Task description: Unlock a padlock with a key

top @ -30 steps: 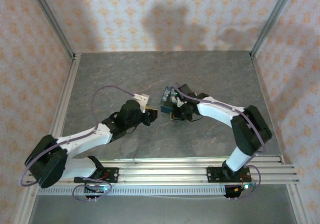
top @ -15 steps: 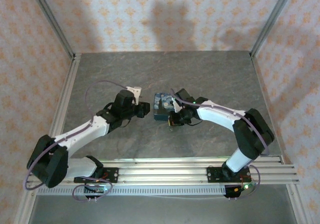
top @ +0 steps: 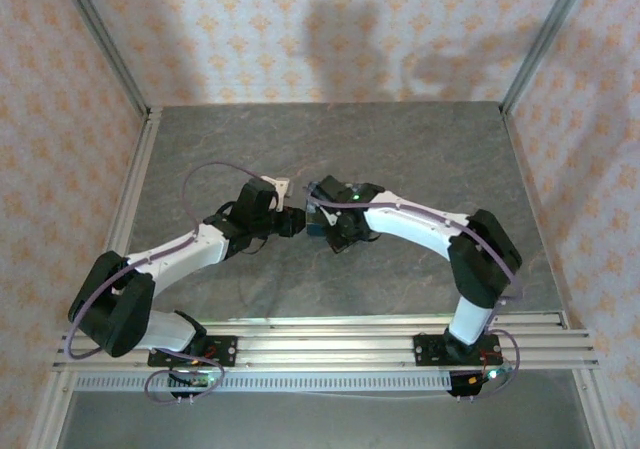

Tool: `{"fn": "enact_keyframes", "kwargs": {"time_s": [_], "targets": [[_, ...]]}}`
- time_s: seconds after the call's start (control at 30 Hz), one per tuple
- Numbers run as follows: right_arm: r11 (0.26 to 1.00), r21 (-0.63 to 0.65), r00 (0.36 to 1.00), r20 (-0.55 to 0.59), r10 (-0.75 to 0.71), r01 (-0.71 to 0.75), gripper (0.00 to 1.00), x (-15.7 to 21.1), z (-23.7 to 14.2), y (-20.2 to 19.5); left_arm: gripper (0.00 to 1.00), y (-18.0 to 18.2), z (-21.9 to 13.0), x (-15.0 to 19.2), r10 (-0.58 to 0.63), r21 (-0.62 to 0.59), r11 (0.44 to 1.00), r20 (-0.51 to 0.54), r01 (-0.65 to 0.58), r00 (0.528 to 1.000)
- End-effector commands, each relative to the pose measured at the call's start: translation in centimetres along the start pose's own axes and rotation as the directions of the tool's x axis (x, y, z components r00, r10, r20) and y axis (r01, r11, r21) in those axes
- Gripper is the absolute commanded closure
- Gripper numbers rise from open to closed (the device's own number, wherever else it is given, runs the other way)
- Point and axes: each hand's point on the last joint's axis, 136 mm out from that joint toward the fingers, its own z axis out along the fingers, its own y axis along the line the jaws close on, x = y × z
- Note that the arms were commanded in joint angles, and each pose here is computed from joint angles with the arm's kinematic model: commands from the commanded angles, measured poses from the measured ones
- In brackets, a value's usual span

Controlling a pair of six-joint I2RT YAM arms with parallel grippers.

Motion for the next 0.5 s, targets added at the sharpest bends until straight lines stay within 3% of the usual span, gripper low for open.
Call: {"fn": "enact_keyframes", "kwargs": {"time_s": [0.0, 0.27, 0.47], "targets": [[0.976, 0.174, 0.99, -0.07, -0.124, 0.134, 1.0, 0.3, -0.3, -1.9, 0.66, 1.6, 0.4, 1.2, -0.06, -0.037, 0.998, -0.037, 0.059, 0.998], [0.846, 0.384, 0.928, -0.113, -0.355, 0.37, 1.0, -1.6, -1.0, -1.5, 0.66, 4.5, 1.4, 3.1, -0.166, -0.087, 0.984, -0.1, 0.158, 0.981], [0.739, 0.529, 0.887, -0.06, -0.458, 0.417, 1.0, -4.5, -3.0, -1.7, 0.66, 4.9, 2.3, 4.2, -0.205, -0.065, 0.978, -0.123, 0.198, 0.971]]}}
